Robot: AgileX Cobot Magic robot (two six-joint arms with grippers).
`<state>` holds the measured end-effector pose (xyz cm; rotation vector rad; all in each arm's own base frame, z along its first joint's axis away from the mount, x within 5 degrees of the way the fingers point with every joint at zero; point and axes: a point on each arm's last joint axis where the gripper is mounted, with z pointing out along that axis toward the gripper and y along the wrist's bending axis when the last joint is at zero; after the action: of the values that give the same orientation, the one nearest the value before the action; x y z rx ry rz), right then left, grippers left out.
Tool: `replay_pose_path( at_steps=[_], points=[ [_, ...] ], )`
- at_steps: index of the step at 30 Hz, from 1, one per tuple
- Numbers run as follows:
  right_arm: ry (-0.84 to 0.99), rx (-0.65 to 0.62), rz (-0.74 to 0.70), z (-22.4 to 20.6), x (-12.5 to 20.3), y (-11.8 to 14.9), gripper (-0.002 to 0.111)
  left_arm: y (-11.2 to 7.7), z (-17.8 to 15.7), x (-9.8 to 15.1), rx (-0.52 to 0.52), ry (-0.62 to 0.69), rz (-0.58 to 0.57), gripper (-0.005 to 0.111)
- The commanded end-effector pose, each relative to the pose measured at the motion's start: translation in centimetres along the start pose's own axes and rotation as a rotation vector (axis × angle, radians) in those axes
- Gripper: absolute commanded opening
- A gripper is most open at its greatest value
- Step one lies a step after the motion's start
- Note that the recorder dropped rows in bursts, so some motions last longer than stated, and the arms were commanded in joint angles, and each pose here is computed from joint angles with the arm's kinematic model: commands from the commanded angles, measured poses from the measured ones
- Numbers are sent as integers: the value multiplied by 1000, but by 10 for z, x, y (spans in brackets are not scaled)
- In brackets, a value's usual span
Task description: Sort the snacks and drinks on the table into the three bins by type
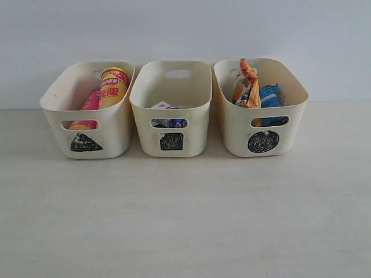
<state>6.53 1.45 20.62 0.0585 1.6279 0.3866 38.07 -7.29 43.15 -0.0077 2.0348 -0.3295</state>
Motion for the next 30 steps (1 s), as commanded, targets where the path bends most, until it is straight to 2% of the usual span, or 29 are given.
replay_pose_path(
  at_steps=[1, 7, 12, 18, 22, 30],
  points=[
    [-53, 20, -114, 0, -4, -2, 1, -10, -53, -17, 30, -83, 29, 4],
    [15, -1, -206, 0, 3, 0, 1, -17, -115, -28, 55, -197, 38, 4],
    [146, -59, -373, -1, 15, 2, 1, -17, -160, -16, 71, -281, 36, 4],
    [187, -80, -397, -1, 19, 3, 1, -13, -201, 15, 93, -377, 18, 4],
    [186, -79, -388, -1, 19, 3, 1, -7, -220, 45, 109, -433, -7, 4],
    [186, -78, -380, -1, 19, 3, 1, 6, -239, 102, 102, -444, -12, 4]
  ],
)
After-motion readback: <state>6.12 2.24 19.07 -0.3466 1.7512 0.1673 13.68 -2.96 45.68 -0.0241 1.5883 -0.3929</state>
